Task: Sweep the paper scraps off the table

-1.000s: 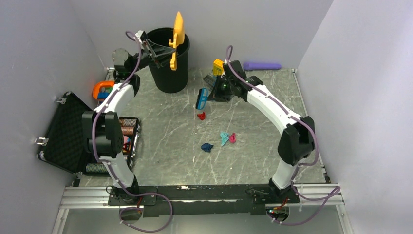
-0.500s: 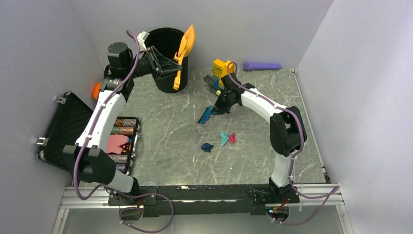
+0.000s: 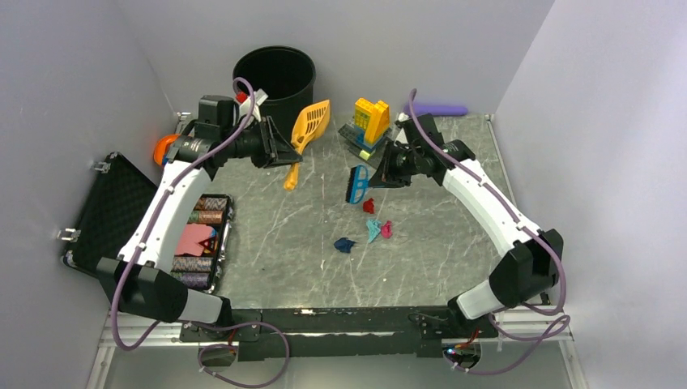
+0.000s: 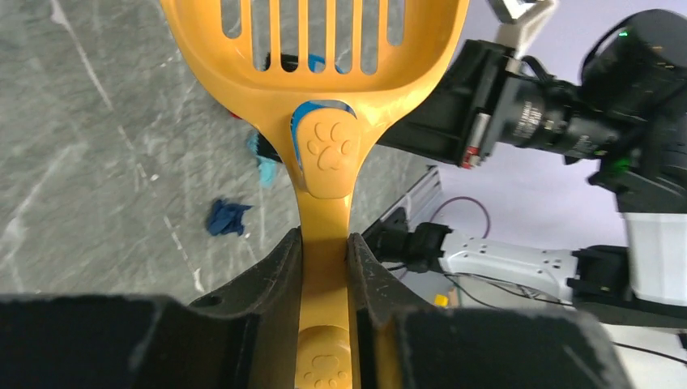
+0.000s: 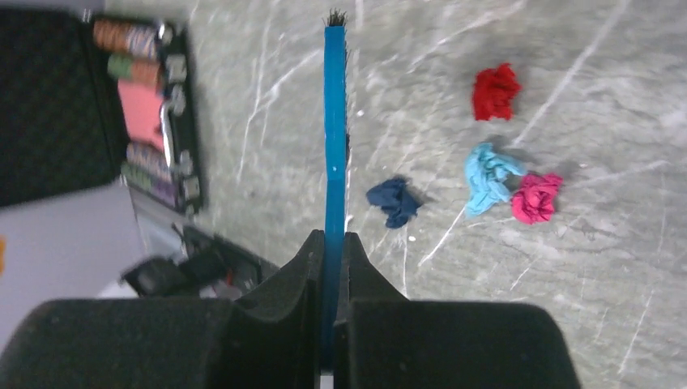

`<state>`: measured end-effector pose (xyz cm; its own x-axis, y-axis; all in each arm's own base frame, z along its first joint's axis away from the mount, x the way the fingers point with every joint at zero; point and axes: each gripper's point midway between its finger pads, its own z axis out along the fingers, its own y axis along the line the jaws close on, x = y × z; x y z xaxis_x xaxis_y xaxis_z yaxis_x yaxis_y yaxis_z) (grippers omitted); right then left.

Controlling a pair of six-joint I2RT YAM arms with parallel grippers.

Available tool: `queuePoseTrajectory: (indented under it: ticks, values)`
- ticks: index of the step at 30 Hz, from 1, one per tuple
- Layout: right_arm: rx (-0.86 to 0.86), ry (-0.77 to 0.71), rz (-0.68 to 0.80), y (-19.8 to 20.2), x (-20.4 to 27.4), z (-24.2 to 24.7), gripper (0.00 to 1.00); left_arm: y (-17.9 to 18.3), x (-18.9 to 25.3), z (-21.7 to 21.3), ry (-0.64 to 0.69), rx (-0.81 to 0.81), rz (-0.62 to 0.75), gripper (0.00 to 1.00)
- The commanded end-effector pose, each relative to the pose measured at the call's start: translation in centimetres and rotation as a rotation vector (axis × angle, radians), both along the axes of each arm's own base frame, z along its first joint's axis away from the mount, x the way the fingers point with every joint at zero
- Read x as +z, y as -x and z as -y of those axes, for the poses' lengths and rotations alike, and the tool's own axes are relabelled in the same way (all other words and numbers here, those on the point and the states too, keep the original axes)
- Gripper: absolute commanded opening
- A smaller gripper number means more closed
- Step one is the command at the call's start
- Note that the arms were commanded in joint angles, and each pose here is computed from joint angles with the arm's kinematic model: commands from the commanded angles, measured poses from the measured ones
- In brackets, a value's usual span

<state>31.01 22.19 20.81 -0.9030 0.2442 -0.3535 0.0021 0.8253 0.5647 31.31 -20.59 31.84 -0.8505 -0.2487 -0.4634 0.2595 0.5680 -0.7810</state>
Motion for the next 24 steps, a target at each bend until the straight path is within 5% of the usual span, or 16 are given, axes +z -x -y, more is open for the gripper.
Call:
queuePoseTrajectory:
  ticks: [1, 6, 11, 17, 24]
  values:
    - [0.376, -0.004, 0.039, 4.0, -0.4, -2.9, 0.00, 1.5, 0.4, -1.5, -0.107, 0.009, 0.096, 0.00]
    - [0.690, 0.116, 0.049, 9.4, -2.6, -6.9, 0.00, 1.8, -0.2, -3.1, -0.193, 0.071, 0.085, 0.00]
    - [0.804, 0.170, -0.009, 11.8, -5.3, -8.1, 0.00, 2.4, -2.5, -6.0, -0.318, 0.197, 0.030, 0.00]
    - [0.709, 0.448, -0.071, 9.4, -9.0, -4.8, 0.00, 3.7, -5.2, -9.7, -0.475, 0.348, -0.035, 0.00]
    - [0.539, 0.695, 0.049, 5.3, -6.4, -1.1, 0.00, 4.7, -7.4, -12.4, -0.585, 0.446, -0.089, 0.00]
